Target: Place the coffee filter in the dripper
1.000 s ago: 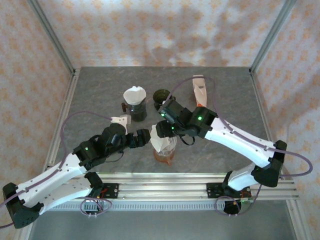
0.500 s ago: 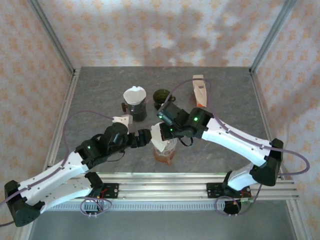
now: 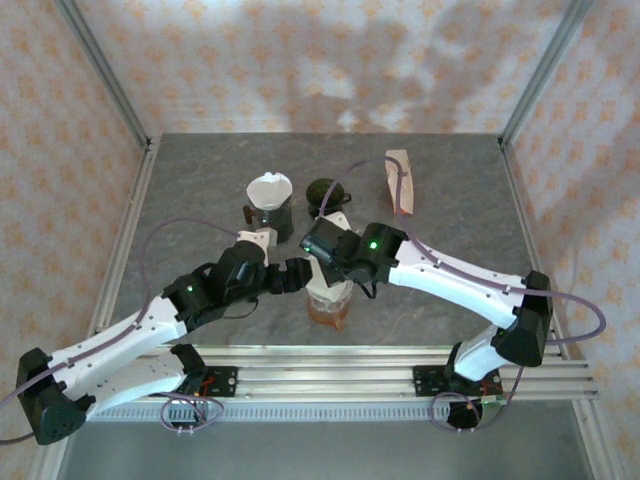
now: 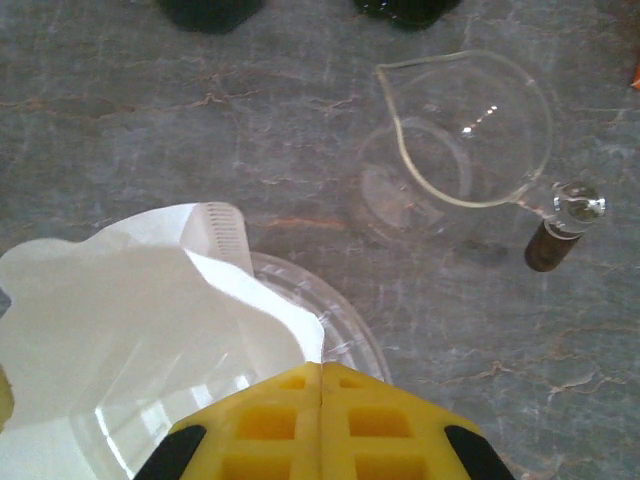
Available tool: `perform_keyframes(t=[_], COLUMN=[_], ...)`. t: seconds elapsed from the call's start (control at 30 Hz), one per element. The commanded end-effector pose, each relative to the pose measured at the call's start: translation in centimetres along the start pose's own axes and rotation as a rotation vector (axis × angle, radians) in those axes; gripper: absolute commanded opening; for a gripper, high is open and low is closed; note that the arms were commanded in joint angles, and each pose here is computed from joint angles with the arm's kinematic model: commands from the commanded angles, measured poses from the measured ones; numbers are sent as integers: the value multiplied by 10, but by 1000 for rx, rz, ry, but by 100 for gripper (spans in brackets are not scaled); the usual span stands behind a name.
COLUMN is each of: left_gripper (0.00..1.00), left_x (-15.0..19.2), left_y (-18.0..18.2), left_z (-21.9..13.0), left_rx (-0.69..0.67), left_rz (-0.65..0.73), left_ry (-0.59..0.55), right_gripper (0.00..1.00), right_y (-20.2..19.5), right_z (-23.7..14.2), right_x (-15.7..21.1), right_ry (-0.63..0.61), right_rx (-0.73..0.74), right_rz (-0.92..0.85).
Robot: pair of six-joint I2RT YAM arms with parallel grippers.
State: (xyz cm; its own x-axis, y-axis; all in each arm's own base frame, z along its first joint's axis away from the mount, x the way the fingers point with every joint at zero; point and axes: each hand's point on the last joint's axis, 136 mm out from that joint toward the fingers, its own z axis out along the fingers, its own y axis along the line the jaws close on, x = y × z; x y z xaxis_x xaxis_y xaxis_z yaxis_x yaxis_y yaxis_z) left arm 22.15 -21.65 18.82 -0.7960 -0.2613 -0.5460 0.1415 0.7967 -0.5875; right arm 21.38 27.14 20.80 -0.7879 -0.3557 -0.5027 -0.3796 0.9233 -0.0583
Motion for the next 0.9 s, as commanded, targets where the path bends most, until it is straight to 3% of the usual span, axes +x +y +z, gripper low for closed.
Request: perform_keyframes(t=[0.0, 0.27, 0.5, 0.87], left_gripper=[91, 86, 90, 81], left_x=[-2, 5, 8, 11], left_y=[-2, 6, 8, 12], left_z=[5, 7, 9, 12], left_rx=[8, -11, -12, -22], left_rz=[13, 16, 12, 10], left_ry=[7, 18, 24, 34], right_gripper=[0, 0, 0, 0], right_y=[-14, -9, -6, -4], right_z=[0, 11, 20, 23], right_x=[-1, 6, 11, 13], right_ry=[-14, 9, 29, 35], right_rx=[85, 79, 78, 75], right_rz=[-34, -37, -40, -37])
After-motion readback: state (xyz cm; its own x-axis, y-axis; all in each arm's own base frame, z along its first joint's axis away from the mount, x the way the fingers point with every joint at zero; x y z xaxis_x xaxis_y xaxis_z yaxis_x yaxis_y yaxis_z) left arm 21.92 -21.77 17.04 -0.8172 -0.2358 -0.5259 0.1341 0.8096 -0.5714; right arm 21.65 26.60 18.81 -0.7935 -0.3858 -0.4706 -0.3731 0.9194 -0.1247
